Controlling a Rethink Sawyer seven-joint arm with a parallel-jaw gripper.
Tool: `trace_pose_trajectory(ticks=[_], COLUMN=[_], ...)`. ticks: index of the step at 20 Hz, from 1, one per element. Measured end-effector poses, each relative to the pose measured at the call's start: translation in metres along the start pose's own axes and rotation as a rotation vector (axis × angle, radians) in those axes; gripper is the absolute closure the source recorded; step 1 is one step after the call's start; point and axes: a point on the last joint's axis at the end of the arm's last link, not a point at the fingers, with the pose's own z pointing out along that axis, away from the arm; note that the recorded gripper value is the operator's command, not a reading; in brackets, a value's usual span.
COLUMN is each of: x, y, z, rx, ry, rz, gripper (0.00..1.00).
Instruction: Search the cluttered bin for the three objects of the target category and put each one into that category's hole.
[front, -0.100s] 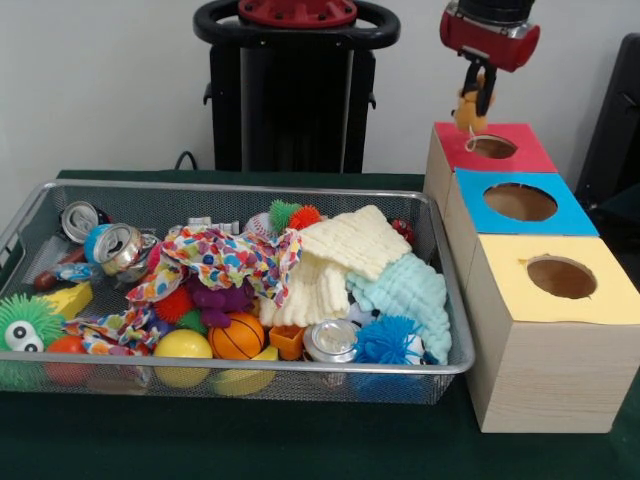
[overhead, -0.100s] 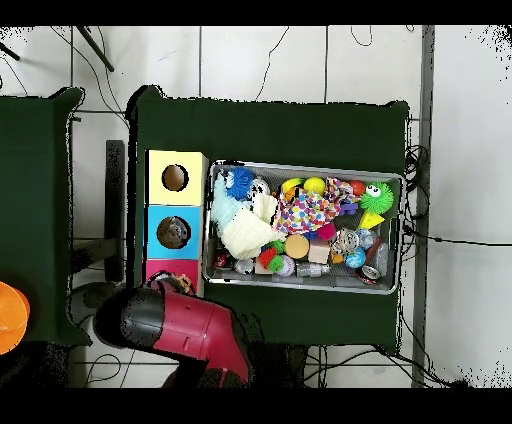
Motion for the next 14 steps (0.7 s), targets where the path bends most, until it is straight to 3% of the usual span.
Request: trace_pose_trajectory(ticks=[7, 14], x=[0.003, -0.009], y=[0.029, 0.046], z=[-0.011, -0.008], rx=[-0.026, -0.04], ry=[-0.038, -0.047], rz=[-0.023, 0.022], gripper=[1.0, 1.0])
